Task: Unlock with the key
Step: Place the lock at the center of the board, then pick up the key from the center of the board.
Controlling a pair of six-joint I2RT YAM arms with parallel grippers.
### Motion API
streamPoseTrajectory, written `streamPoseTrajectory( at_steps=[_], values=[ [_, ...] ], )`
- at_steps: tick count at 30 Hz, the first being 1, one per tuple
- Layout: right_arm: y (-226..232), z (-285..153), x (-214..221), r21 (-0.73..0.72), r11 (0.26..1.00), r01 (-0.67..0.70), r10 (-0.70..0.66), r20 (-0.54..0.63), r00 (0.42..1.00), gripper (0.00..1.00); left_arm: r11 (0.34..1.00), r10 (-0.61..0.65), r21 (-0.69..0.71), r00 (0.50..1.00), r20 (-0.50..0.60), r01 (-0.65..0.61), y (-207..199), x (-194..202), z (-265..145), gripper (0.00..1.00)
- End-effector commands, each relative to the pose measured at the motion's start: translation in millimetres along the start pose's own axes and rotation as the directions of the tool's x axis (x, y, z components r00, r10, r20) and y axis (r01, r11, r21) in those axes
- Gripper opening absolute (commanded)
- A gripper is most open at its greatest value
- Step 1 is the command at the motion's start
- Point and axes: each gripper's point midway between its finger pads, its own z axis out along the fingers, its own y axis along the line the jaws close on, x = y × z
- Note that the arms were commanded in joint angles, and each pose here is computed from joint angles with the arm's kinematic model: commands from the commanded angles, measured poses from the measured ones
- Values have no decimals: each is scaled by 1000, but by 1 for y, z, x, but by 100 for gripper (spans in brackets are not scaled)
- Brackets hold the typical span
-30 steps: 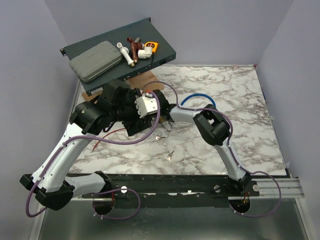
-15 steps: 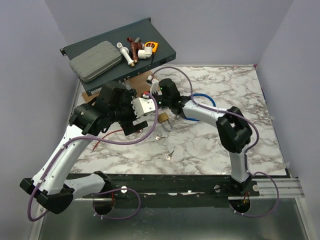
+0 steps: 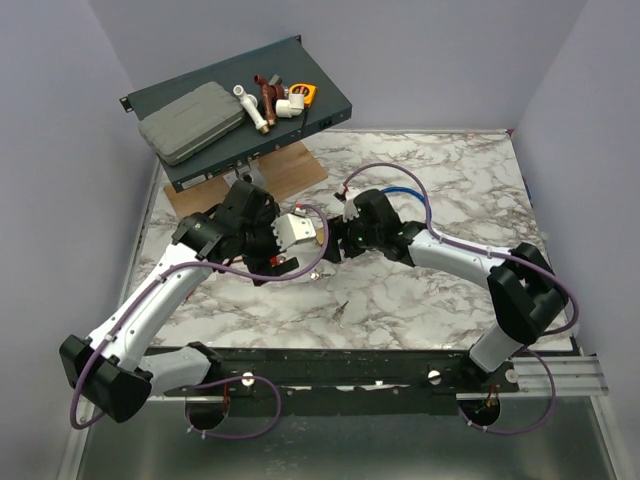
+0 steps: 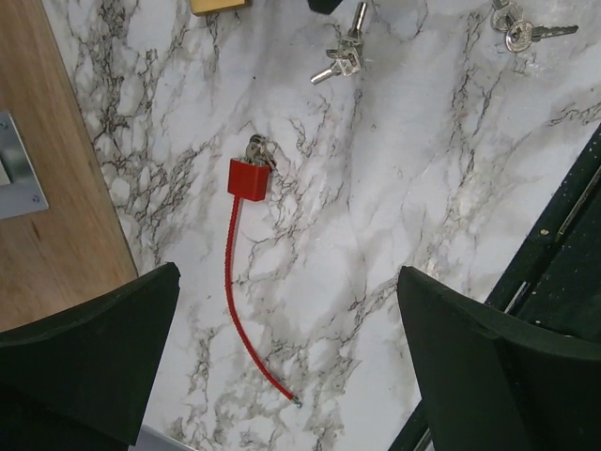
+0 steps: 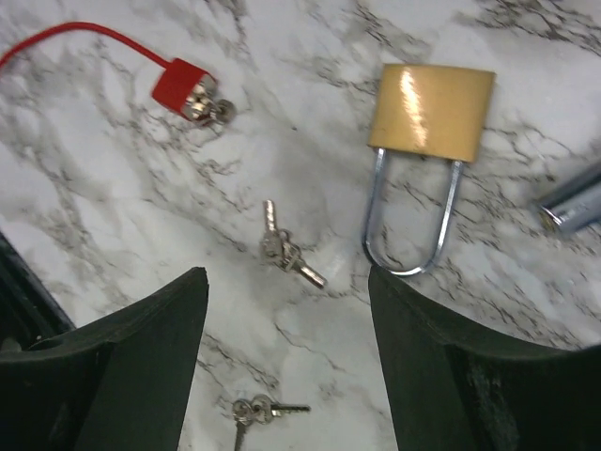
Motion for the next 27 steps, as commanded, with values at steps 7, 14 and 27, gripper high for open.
streamPoseTrajectory(
  at_steps=[7, 14, 27],
  values=[
    [-17, -8, -10, 118, 993, 25, -29, 35, 999, 68, 999, -38, 25, 997, -70, 40, 10, 12, 37, 97],
    [5, 21, 14, -45, 999, -17, 16, -15, 1000, 55, 996, -76, 37, 994, -79, 79, 6, 22, 50, 96],
    [20, 53, 61, -40, 998, 47, -51, -107, 993, 50, 994, -103, 25, 992, -69, 105, 1, 34, 49, 97]
  ],
)
